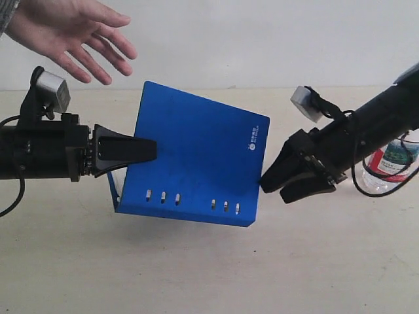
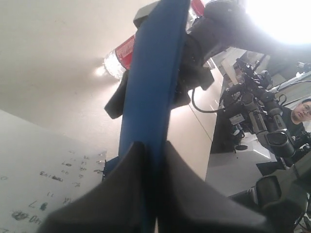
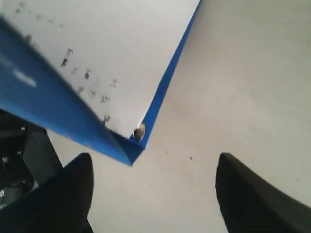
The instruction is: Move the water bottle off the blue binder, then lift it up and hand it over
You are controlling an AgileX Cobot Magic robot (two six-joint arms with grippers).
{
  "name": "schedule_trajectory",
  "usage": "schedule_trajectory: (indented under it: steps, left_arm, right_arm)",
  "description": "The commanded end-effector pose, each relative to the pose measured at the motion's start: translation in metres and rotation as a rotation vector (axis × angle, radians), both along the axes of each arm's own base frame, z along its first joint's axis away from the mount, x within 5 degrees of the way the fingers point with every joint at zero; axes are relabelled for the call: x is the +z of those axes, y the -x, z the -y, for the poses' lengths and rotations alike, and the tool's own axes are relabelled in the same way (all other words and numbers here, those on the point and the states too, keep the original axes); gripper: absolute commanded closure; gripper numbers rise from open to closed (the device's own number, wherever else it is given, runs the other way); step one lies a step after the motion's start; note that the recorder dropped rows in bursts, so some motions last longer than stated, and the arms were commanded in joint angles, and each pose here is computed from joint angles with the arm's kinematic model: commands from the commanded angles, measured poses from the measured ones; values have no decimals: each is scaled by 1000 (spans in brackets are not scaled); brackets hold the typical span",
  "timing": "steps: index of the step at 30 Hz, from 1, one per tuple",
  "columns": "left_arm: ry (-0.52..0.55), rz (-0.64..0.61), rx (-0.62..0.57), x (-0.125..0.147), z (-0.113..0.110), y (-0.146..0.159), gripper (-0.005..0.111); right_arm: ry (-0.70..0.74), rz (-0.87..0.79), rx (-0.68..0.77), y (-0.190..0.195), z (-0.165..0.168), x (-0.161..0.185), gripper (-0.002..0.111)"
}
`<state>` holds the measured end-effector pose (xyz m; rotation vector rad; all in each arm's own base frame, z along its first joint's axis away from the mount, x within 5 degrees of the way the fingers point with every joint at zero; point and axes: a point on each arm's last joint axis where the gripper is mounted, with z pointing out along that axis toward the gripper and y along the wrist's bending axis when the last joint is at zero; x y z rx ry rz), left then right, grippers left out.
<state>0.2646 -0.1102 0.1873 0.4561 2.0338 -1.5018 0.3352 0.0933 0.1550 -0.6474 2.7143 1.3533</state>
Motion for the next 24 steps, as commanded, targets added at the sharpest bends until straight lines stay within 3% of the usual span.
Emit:
schedule_trajectory:
  steps: [1, 6, 9, 13, 16, 18, 24]
  left_arm:
    - [35, 1, 2, 6, 1, 0, 102]
    - [35, 1, 2, 6, 1, 0, 102]
    - [37, -9, 4, 6, 1, 0, 102]
    - [42, -28, 6, 6, 2, 0, 102]
    - [52, -67, 14, 6, 2, 0, 102]
    - [60, -107, -2, 6, 8, 3, 102]
    - [63, -123, -100, 9, 35, 13, 102]
  right_arm:
    - [58, 25, 86, 28, 1, 13, 45]
    - [124, 152, 306, 74, -31, 44, 49]
    - [343, 369, 480, 110, -60, 63, 50]
    - [611, 645, 609, 144, -88, 67, 50]
    - [770, 884, 649, 159, -106, 57, 50]
    - [773, 1011, 610, 173, -118, 48, 50]
    - [766, 1072, 545, 181, -124, 44, 49]
